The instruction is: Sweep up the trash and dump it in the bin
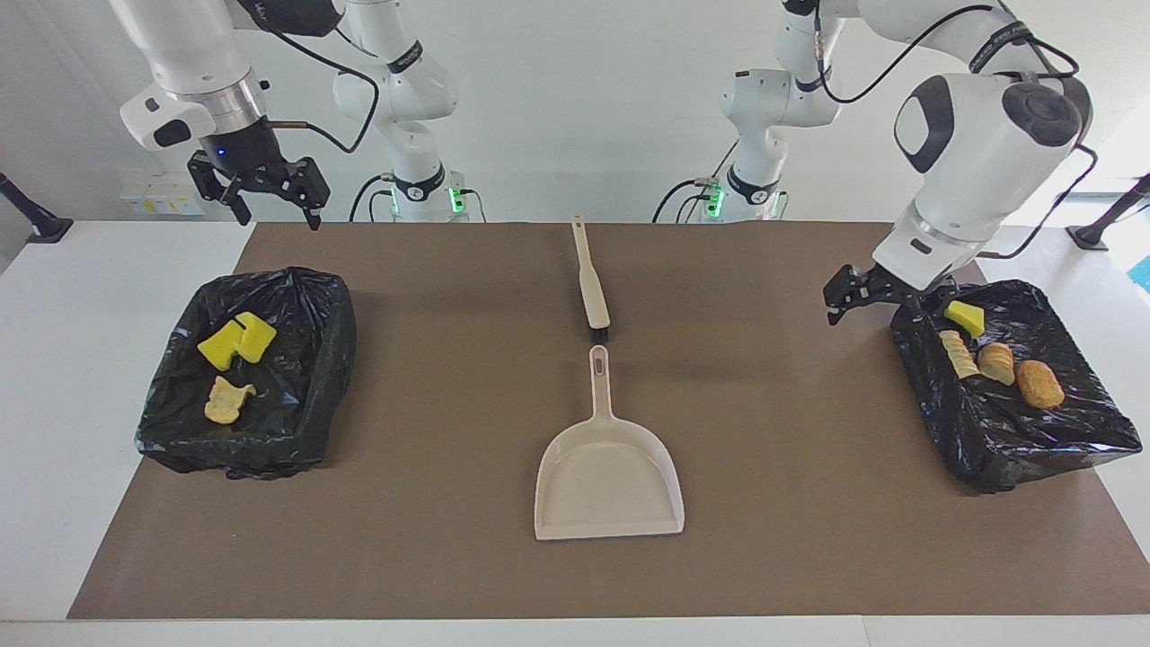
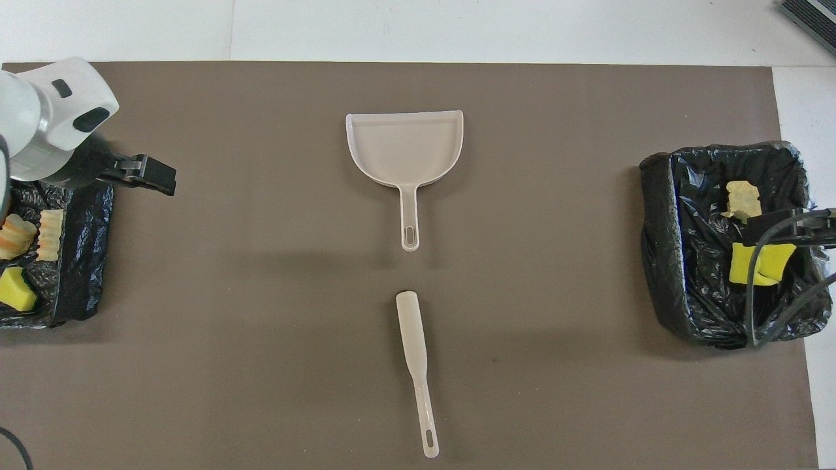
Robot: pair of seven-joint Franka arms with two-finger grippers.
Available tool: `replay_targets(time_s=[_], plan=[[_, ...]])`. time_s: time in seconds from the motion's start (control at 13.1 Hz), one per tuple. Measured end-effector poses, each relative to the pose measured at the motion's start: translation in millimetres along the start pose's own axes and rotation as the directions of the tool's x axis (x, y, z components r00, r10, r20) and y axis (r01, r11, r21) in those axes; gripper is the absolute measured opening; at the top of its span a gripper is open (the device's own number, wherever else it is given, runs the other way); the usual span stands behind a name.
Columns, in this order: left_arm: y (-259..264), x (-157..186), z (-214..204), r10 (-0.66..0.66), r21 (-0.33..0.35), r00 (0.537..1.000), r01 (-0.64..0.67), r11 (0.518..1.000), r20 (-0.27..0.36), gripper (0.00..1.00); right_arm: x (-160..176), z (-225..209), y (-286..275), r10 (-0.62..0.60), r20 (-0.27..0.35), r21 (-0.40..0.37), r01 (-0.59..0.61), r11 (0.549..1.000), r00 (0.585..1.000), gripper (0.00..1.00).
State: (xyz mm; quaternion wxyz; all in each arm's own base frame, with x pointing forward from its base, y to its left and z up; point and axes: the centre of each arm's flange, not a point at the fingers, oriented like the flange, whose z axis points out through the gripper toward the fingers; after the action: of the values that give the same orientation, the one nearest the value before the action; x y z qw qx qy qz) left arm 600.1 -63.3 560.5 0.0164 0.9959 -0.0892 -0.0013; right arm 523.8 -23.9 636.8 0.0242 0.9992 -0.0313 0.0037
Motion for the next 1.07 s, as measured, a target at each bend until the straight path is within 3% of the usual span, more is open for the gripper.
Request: replay_targets(time_s=[0.15, 0.46, 1.07], plan=[[-5.5, -24.1, -10.4, 0.027, 0.034, 1.000, -0.027, 0.999, 0.007, 1.00, 0.0, 0.0, 0.0, 0.000, 0.000, 0.000, 0.000, 1.000, 1.000, 1.00], [-13.5, -58.7, -22.4, 0.038, 0.039, 0.999, -0.039, 0.998, 0.022, 1.00, 0.0, 0.0, 0.0, 0.000, 0.000, 0.000, 0.000, 1.000, 1.000, 1.00], [-10.4, -61.4, -55.3, 0.041, 0.041, 0.999, -0.042, 0.998, 0.010, 1.00, 0.0, 0.0, 0.0, 0.000, 0.000, 0.000, 0.000, 1.000, 1.000, 1.00]])
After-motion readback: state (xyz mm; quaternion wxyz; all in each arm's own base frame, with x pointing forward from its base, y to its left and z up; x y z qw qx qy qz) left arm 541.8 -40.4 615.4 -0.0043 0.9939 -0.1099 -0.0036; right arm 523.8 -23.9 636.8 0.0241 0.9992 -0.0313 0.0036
